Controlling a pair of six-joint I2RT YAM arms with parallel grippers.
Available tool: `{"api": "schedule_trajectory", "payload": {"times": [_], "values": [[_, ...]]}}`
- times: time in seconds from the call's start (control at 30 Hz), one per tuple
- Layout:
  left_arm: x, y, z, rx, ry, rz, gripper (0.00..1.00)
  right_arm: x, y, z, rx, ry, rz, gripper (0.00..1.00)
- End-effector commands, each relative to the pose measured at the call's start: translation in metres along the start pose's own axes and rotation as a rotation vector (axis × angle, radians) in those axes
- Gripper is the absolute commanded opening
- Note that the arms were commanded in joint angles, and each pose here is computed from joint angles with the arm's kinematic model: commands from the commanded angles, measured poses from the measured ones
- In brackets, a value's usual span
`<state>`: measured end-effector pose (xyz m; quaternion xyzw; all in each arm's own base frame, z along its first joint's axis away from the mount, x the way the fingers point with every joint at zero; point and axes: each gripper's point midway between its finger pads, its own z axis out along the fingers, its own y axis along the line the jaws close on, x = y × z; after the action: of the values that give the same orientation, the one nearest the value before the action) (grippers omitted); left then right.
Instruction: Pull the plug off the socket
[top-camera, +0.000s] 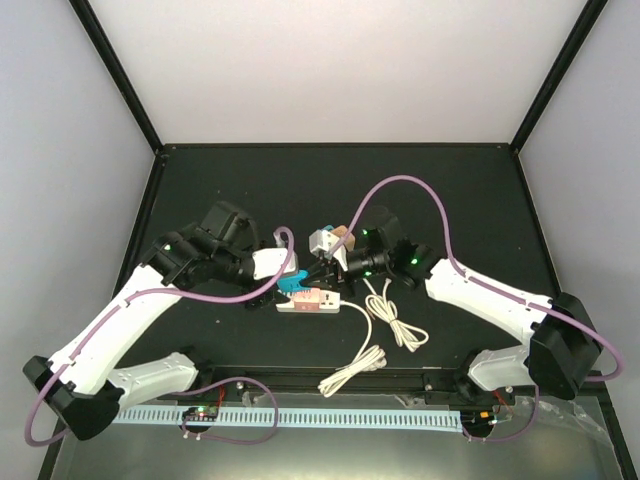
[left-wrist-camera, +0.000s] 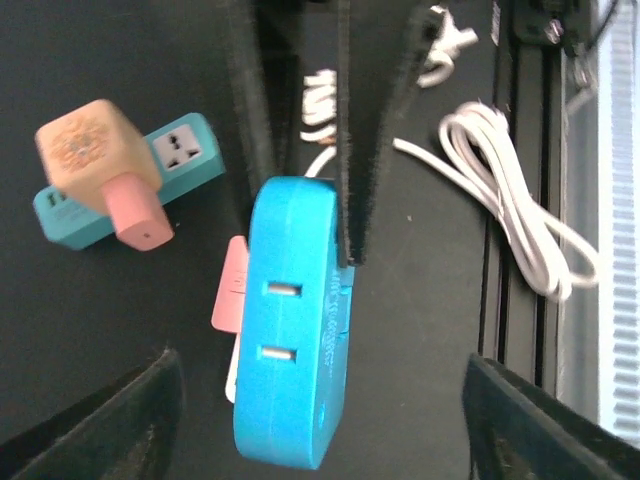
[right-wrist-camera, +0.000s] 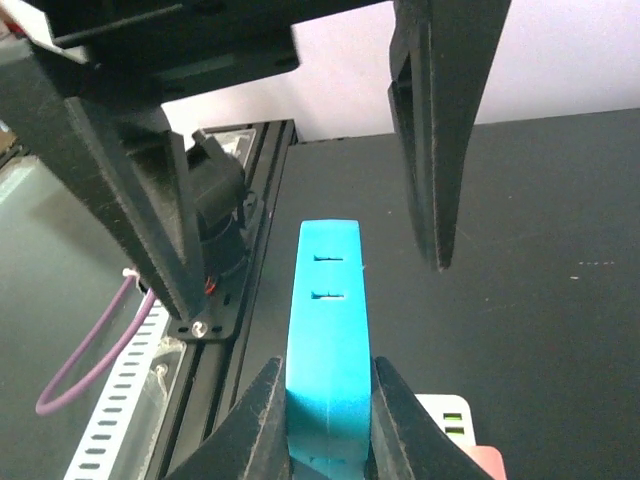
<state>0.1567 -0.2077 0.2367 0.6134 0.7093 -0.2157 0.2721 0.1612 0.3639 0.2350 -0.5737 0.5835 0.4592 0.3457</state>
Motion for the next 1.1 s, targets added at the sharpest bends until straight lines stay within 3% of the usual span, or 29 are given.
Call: {"api": "schedule_trajectory", "payload": {"times": [0.0,0.1,0.43,0.53,0.63,0.83,1.07], "values": [[-0.021,0.018,-0.028,-0.133,-0.083,0.027,0.86,-0.03,-0.004,-0.011,-0.004,-0.063,0.045,0.01],[-0.024,0.028,-0.036,-0.206,-0.107,0.029,0.98,-0.04,-0.009,-0.019,-0.017,-0.092,0.098,0.01],[-0.026,0.064,-0.058,-0.426,-0.173,-0.012,0.99,-0.086,-0.035,-0.065,-0.058,-0.293,0.312,0.01],[-0.026,0.061,-0.056,-0.407,-0.207,-0.026,0.99,-0.102,-0.038,-0.082,-0.049,-0.396,0.335,0.01],[-0.031,0.044,-0.056,-0.336,-0.253,0.011,0.99,-0.12,-0.039,-0.091,-0.063,-0.418,0.343,0.01],[-0.055,0.017,-0.077,-0.347,-0.472,0.185,0.99,-0.147,-0.029,-0.101,-0.115,-0.453,0.365,0.01],[-0.078,0.005,-0.09,-0.296,-0.624,0.194,0.99,-0.162,-0.023,-0.108,-0.179,-0.53,0.435,0.01]]}}
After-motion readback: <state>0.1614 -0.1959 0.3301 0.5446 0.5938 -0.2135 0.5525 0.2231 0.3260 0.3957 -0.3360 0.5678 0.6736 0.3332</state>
